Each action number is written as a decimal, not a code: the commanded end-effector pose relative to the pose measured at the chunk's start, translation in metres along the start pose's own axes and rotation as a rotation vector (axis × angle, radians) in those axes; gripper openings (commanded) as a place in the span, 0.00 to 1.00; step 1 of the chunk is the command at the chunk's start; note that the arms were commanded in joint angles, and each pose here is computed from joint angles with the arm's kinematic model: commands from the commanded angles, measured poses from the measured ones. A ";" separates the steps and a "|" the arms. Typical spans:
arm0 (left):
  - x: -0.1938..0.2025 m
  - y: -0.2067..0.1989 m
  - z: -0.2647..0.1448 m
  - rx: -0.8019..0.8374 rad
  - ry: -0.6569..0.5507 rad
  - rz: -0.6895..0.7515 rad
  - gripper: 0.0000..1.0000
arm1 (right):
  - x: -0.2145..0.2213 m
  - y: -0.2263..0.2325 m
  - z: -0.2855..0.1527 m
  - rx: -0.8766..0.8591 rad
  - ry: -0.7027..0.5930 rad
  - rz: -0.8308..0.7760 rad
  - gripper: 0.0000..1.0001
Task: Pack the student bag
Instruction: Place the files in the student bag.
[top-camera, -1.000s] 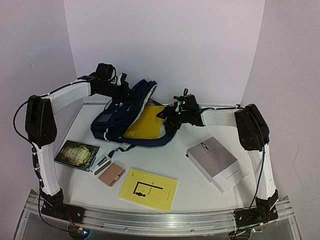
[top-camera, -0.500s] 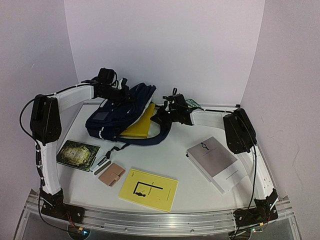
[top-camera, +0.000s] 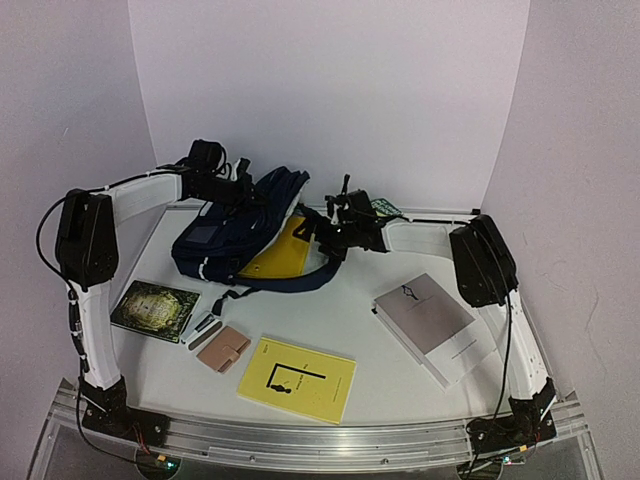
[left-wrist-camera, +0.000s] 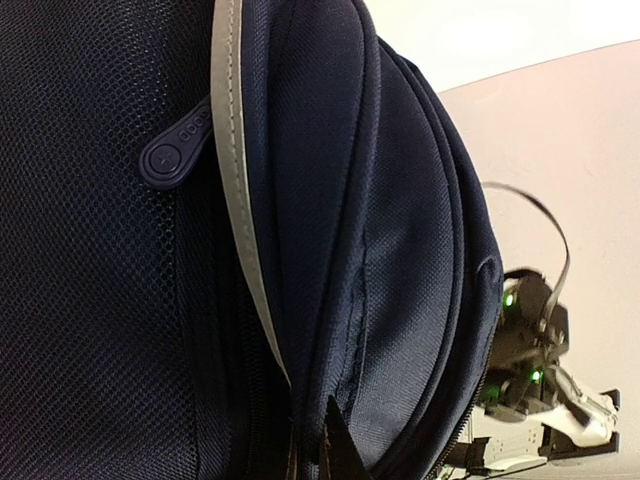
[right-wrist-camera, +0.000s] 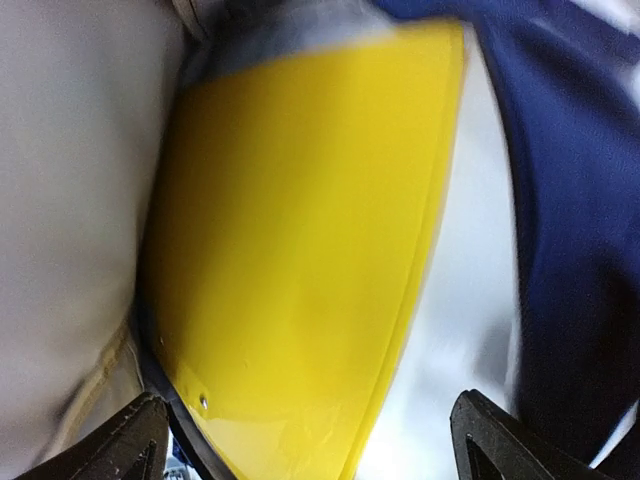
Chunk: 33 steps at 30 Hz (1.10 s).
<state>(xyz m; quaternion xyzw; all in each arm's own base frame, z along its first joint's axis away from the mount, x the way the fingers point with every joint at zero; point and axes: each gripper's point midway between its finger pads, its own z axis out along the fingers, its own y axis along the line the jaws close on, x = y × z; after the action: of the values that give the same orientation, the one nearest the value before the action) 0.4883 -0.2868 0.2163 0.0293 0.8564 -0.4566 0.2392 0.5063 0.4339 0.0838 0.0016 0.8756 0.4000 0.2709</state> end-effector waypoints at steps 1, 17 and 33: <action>-0.025 -0.060 -0.039 0.139 -0.095 0.168 0.00 | -0.069 0.008 -0.021 -0.030 -0.134 -0.060 0.98; -0.025 -0.058 -0.037 0.130 -0.080 0.160 0.00 | -0.112 0.008 -0.035 0.056 -0.244 -0.430 0.64; -0.024 -0.055 -0.036 0.117 -0.077 0.157 0.00 | -0.094 -0.028 -0.003 0.163 -0.163 -0.603 0.54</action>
<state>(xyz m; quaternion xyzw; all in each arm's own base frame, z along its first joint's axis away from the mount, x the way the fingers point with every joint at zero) 0.4837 -0.2849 0.2164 0.0421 0.8554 -0.4611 0.2320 0.5864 0.3876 0.1205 -0.1897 0.8412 0.2505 0.4400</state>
